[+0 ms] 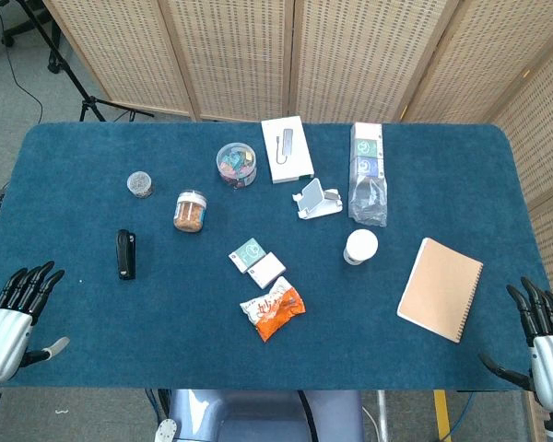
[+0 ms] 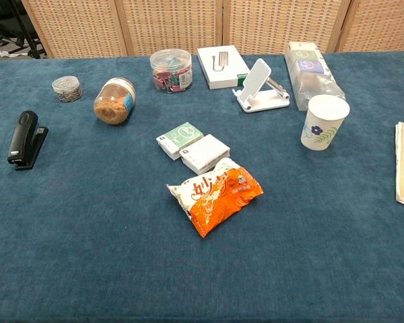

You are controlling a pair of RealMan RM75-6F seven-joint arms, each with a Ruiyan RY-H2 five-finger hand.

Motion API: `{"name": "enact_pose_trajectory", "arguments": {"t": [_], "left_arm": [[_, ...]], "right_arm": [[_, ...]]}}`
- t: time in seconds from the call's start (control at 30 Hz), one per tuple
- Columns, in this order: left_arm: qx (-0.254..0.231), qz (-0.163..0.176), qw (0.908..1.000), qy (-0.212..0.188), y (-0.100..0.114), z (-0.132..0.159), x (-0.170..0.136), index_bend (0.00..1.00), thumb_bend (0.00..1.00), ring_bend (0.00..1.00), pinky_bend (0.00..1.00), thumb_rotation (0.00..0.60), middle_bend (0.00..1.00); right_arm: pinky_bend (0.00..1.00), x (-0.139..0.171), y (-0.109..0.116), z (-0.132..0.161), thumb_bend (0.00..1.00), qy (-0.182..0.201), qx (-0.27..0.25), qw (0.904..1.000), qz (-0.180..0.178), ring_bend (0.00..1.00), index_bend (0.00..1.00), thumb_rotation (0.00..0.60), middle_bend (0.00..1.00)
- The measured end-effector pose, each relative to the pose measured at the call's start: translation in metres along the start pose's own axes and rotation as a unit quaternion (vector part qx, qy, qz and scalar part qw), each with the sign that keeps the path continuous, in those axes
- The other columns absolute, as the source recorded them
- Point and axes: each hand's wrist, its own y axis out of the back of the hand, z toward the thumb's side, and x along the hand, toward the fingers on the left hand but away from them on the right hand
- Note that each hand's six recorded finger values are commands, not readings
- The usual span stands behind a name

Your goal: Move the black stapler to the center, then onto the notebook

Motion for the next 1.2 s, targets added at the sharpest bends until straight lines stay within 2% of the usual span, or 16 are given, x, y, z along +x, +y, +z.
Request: {"name": "enact_pose_trajectory", "arguments": {"t": [0.23, 0.33, 0.43, 0.57, 0.77, 0.93, 1.07, 1.2], "left_arm": [[0.002, -0.008, 1.0, 0.0, -0.003, -0.005, 0.01, 0.01, 0.0, 0.0, 0.0, 0.6, 0.0], [0.012, -0.025, 0.9995, -0.013, -0.01, -0.006, 0.022, 0.01, 0.0, 0.0, 0.0, 0.6, 0.0], [0.045, -0.049, 0.9971, -0.036, -0.02, -0.009, 0.039, 0.01, 0.0, 0.0, 0.0, 0.6, 0.0], [0.107, -0.073, 0.9883, -0.08, -0.032, -0.017, 0.065, 0.04, 0.0, 0.0, 0.0, 0.6, 0.0], [0.189, -0.077, 0.971, -0.125, -0.044, -0.043, 0.098, 0.11, 0.0, 0.0, 0.01, 0.6, 0.0], [0.225, -0.081, 0.9587, -0.154, -0.06, -0.055, 0.124, 0.23, 0.0, 0.0, 0.05, 0.6, 0.0], [0.245, -0.086, 0.9494, -0.176, -0.076, -0.053, 0.146, 0.24, 0.0, 0.0, 0.07, 0.6, 0.0], [0.257, -0.089, 0.9414, -0.2, -0.096, -0.037, 0.166, 0.24, 0.0, 0.0, 0.07, 0.6, 0.0]], "right_arm": [[0.0, 0.0, -0.001, -0.001, 0.08, -0.003, 0.005, 1.0, 0.001, 0.0, 0.03, 0.6, 0.0], [0.0, -0.001, 0.0, -0.003, 0.09, -0.006, 0.008, 0.9999, -0.006, 0.0, 0.03, 0.6, 0.0], [0.0, -0.003, 0.0, -0.005, 0.1, -0.013, 0.011, 0.9998, -0.008, 0.0, 0.03, 0.6, 0.0], [0.0, -0.005, -0.005, -0.007, 0.1, -0.021, 0.019, 0.9996, -0.006, 0.0, 0.03, 0.6, 0.0], [0.0, -0.009, -0.009, -0.009, 0.1, -0.03, 0.031, 0.9991, -0.008, 0.0, 0.03, 0.6, 0.0], [0.0, -0.011, -0.012, -0.012, 0.1, -0.036, 0.037, 0.9986, -0.007, 0.0, 0.03, 0.6, 0.0], [0.0, -0.012, -0.014, -0.013, 0.1, -0.039, 0.042, 0.9983, -0.005, 0.0, 0.03, 0.6, 0.0], [0.0, -0.013, -0.015, -0.015, 0.1, -0.042, 0.045, 0.9981, -0.007, 0.0, 0.03, 0.6, 0.0]]}}
